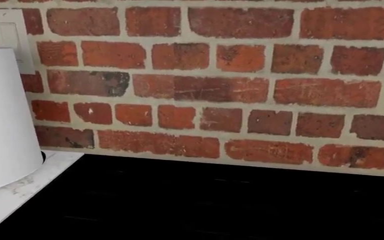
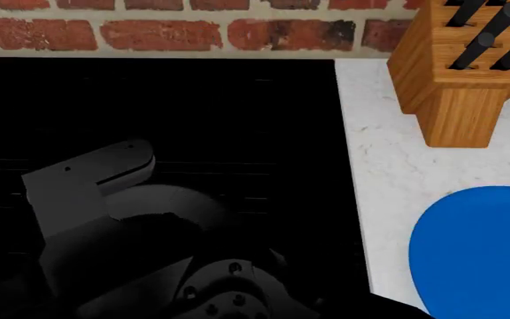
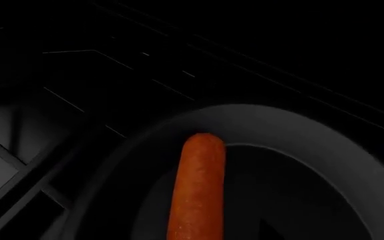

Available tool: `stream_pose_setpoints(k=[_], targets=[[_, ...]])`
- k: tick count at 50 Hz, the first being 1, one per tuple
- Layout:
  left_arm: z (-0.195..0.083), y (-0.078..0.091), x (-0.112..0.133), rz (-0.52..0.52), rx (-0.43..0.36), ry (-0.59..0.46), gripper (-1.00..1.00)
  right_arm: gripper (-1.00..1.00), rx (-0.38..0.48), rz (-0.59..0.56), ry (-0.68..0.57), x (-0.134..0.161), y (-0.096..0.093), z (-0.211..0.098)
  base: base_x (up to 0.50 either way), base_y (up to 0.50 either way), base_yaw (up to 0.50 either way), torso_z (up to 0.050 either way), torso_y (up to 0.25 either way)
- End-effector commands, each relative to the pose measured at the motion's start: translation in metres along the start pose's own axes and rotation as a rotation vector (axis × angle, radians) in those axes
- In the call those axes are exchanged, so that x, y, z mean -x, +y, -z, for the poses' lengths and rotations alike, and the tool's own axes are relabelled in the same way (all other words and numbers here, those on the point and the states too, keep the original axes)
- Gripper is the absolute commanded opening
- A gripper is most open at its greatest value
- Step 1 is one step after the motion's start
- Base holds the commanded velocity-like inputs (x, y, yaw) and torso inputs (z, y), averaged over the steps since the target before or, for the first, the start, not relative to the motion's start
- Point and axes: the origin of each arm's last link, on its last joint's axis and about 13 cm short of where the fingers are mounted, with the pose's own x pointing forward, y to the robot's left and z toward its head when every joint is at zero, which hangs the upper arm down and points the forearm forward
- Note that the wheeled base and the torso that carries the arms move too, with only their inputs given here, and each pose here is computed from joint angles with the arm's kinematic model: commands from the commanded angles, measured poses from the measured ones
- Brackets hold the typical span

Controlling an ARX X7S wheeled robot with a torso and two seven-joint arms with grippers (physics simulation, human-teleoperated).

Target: Pick the sausage from the pan and place it on the plate.

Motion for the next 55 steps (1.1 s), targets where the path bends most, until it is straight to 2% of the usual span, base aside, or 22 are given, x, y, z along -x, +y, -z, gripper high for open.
stream_pose_setpoints(k=[1,25,26,41,55], targets=[[0.005,0.001,-0.002,-0.002,0.002,0.006,1.0,1.0,-0.003,-0.008,0.023,-0.005,0.001,0.004,0.0,0.0,0.0,0.0,0.0],[0.011,0.003,-0.002,-0.01,0.007,0.017,1.0,1.0,-0.017,-0.005,0.054,-0.011,-0.001,0.011,0.0,0.0,0.0,0.0,0.0],[0.011,0.003,-0.002,-0.011,0.008,0.017,1.0,-1.0,-0.008,0.009,0.047,-0.01,-0.001,0.011,0.0,0.0,0.0,0.0,0.0],[0.011,0.005,0.001,-0.015,0.014,0.013,1.0,-1.0,0.003,0.009,0.035,-0.003,0.001,0.01,0.0,0.0,0.0,-0.001,0.0],[0.008,0.004,0.004,-0.009,0.015,0.006,1.0,-1.0,0.011,0.022,-0.026,0.019,0.002,-0.002,0.0,0.0,0.0,0.0,0.0]])
